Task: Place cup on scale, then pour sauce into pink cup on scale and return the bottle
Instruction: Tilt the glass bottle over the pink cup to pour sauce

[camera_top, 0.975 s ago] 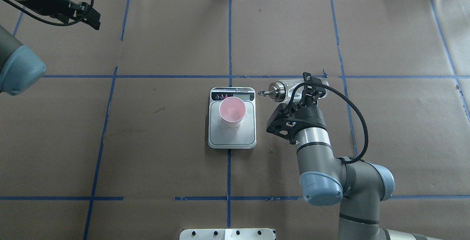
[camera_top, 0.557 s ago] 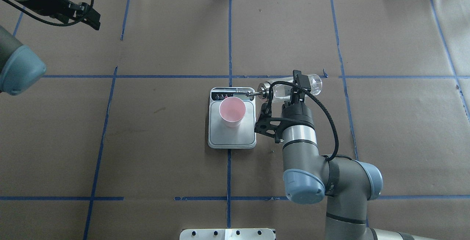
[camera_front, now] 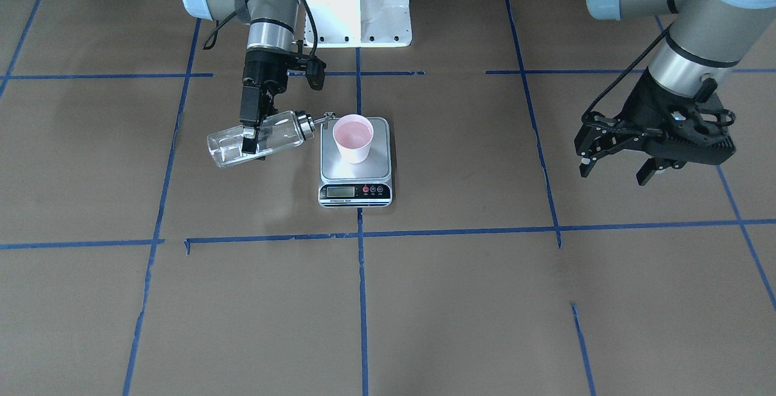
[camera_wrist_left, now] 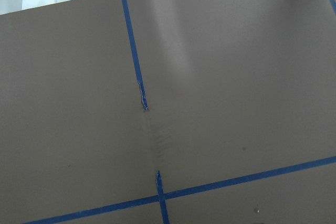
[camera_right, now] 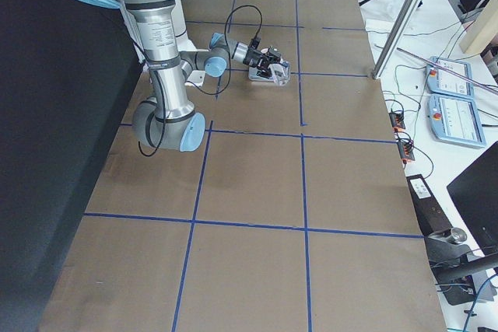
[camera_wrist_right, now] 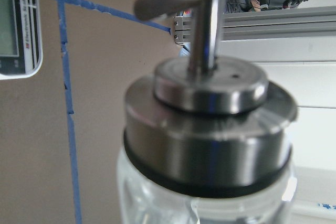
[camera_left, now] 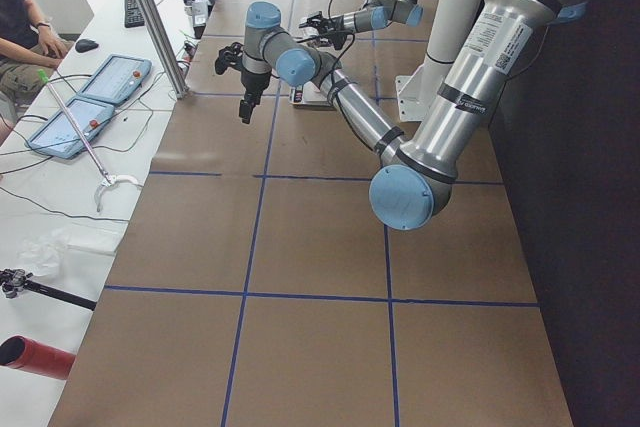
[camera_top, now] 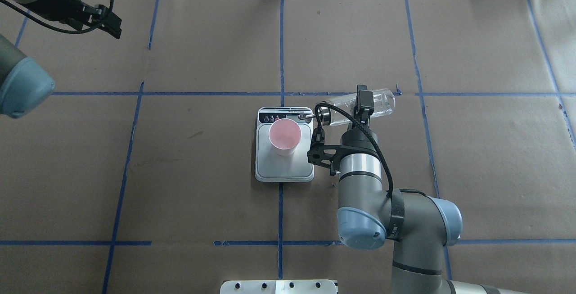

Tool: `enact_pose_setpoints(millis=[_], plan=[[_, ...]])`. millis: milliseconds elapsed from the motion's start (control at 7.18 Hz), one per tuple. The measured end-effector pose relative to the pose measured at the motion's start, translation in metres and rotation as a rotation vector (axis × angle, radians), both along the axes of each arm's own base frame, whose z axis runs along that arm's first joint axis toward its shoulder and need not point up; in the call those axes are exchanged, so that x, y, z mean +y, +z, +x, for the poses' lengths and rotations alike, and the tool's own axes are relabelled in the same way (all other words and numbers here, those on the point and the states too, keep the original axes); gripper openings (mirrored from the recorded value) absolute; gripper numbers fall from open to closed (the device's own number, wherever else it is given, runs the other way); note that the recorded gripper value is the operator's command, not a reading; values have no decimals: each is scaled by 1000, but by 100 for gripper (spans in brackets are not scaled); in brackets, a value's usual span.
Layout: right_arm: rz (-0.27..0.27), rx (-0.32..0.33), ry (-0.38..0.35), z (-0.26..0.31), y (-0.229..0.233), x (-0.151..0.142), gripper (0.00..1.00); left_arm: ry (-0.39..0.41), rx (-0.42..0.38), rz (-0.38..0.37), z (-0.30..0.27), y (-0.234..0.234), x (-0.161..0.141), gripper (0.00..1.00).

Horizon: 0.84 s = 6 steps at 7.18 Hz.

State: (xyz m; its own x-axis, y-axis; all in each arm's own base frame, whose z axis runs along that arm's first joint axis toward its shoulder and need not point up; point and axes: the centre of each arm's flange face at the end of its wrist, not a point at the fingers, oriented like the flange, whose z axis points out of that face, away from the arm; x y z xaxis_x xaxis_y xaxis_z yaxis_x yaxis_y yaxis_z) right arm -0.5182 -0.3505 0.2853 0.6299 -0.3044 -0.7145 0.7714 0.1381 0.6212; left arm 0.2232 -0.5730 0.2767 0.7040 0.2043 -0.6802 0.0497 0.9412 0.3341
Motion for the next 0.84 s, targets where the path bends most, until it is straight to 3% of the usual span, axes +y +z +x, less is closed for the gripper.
enact_pose_setpoints(millis=[279, 836], plan=[[32, 103, -3, -2, -2, -2, 0, 1, 2, -1, 0, 0, 0, 88], [57, 250, -5, -8, -14, -5, 0, 1, 4, 1, -1, -1, 2, 89]])
